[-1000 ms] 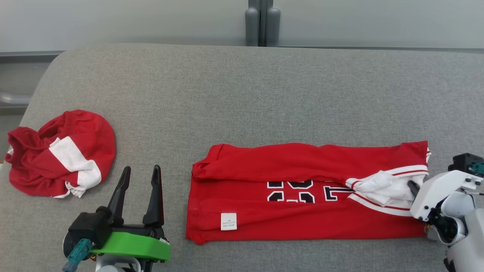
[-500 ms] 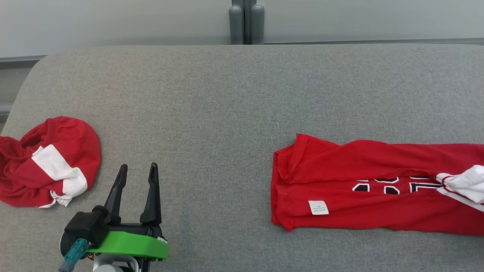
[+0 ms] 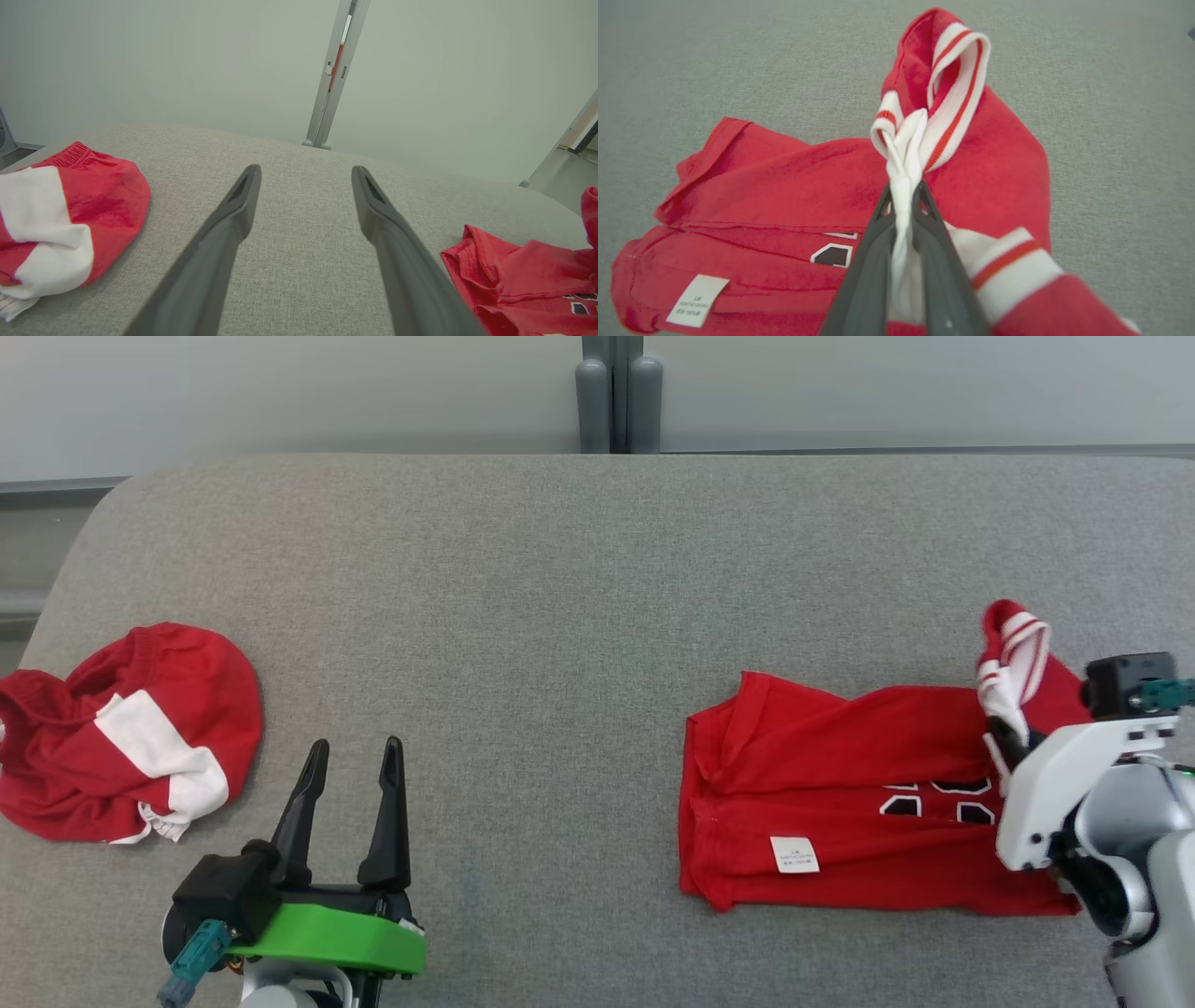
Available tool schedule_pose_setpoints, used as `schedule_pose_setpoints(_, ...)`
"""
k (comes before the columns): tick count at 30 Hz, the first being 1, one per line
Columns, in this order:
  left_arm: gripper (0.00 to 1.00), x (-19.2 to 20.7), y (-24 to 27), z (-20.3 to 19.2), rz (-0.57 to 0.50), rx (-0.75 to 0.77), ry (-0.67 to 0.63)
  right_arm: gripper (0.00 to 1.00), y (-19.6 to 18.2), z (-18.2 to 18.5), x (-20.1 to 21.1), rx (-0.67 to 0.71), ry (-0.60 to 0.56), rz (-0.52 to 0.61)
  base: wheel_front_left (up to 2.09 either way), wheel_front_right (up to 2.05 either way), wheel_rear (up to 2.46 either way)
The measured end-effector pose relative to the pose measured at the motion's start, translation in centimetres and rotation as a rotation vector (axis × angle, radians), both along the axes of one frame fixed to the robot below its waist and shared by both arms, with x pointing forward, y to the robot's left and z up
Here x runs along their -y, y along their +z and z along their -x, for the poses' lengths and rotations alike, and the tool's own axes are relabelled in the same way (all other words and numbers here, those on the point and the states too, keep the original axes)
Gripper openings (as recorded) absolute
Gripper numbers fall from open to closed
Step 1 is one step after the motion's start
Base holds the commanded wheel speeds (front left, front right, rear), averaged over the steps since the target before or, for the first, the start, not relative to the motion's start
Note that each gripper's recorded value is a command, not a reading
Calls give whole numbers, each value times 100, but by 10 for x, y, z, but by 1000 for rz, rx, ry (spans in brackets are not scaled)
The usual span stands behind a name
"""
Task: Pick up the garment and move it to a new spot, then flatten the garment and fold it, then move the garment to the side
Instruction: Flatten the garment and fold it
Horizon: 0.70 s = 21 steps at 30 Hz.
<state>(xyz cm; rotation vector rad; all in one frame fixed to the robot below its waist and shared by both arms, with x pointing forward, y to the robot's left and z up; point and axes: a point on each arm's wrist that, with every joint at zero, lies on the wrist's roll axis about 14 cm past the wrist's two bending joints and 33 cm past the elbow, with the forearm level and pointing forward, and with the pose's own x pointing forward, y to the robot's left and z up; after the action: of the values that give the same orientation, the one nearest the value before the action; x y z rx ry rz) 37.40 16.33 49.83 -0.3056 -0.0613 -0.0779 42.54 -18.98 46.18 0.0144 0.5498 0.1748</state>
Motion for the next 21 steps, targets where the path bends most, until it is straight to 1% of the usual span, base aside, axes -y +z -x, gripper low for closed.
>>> schedule_pose_setpoints(6, 100, -3, 2, 4, 3, 5, 11, 0, 0, 2, -77, -22, 215, -23, 0, 0, 0)
schedule_pose_setpoints(10, 100, -5, 3, 6, 4, 6, 18, 0, -4, 5, -116, -57, 317, -43, 0, 0, 0)
schedule_pose_setpoints(14, 100, -7, 1, 9, 13, 0, 24, 0, -12, 8, -143, -100, 386, -50, 0, 0, 0)
schedule_pose_setpoints(19, 100, -9, 1, 13, 17, -1, 33, 0, -22, 10, -161, -130, 417, -65, 0, 0, 0)
schedule_pose_setpoints(20, 100, -11, 2, 14, 18, 0, 37, 34, -23, 9, -163, -130, 422, -63, 0, 0, 0)
schedule_pose_setpoints(21, 100, -11, 2, 14, 18, 0, 40, 100, -22, 9, -166, -125, 429, -65, 0, 0, 0)
